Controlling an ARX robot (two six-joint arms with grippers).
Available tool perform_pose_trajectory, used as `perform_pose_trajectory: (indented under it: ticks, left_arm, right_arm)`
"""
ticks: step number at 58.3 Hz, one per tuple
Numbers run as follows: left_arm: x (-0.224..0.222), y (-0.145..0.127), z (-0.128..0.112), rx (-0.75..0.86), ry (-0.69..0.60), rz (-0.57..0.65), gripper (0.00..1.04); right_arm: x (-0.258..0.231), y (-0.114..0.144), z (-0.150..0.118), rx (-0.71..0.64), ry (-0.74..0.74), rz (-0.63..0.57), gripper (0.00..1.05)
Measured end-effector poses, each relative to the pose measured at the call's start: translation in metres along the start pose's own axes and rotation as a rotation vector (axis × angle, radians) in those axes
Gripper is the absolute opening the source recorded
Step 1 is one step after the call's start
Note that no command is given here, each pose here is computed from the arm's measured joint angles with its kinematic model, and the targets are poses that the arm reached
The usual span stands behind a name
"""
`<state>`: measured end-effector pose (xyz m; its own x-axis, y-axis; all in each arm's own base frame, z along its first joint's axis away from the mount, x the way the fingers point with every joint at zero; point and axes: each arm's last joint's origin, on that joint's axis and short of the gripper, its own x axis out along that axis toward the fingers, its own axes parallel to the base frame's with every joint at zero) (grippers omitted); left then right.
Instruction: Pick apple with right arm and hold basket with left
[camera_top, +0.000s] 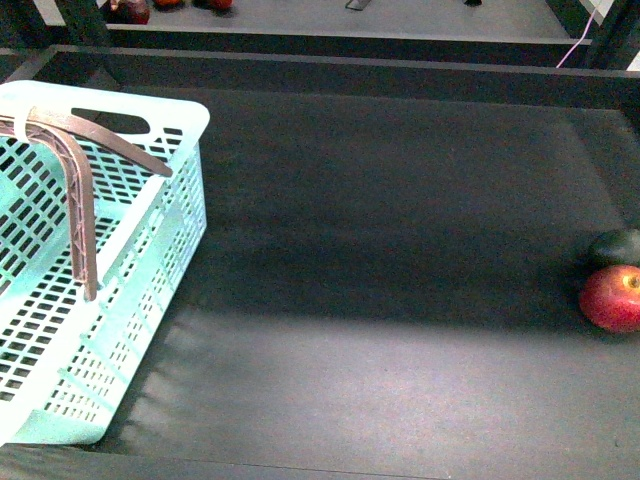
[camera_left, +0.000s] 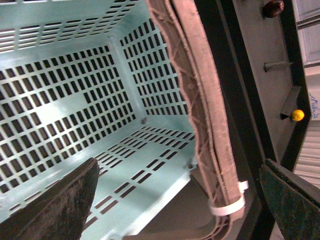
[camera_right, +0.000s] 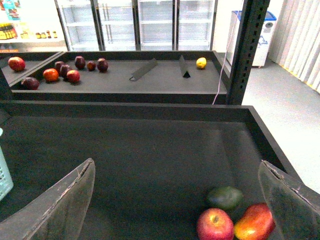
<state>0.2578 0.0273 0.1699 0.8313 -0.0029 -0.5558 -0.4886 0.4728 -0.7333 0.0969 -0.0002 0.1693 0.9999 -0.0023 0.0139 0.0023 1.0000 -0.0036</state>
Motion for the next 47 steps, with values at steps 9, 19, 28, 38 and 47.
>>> perform_pose_trajectory:
  ticks: [9, 19, 28, 38, 47]
  left_arm:
    - [0.023, -0.013, 0.013, -0.072, 0.011, -0.014, 0.98]
    - [0.048, -0.016, 0.019, -0.146, 0.032, 0.007, 0.98]
    - [0.068, -0.024, 0.025, -0.191, 0.035, 0.002, 0.98]
    - [0.088, -0.029, 0.026, -0.218, 0.044, 0.011, 0.98]
    - [0.104, -0.028, 0.025, -0.232, 0.054, 0.036, 0.98]
  right_arm:
    - [0.000, 0.000, 0.000, 0.000, 0.000, 0.000, 0.96]
    - [0.000, 0.000, 0.000, 0.000, 0.000, 0.000, 0.96]
    - [0.000, 0.000, 0.000, 0.000, 0.000, 0.000, 0.96]
    - [0.000, 0.000, 0.000, 0.000, 0.000, 0.000, 0.96]
    - [0.000, 0.000, 0.000, 0.000, 0.000, 0.000, 0.96]
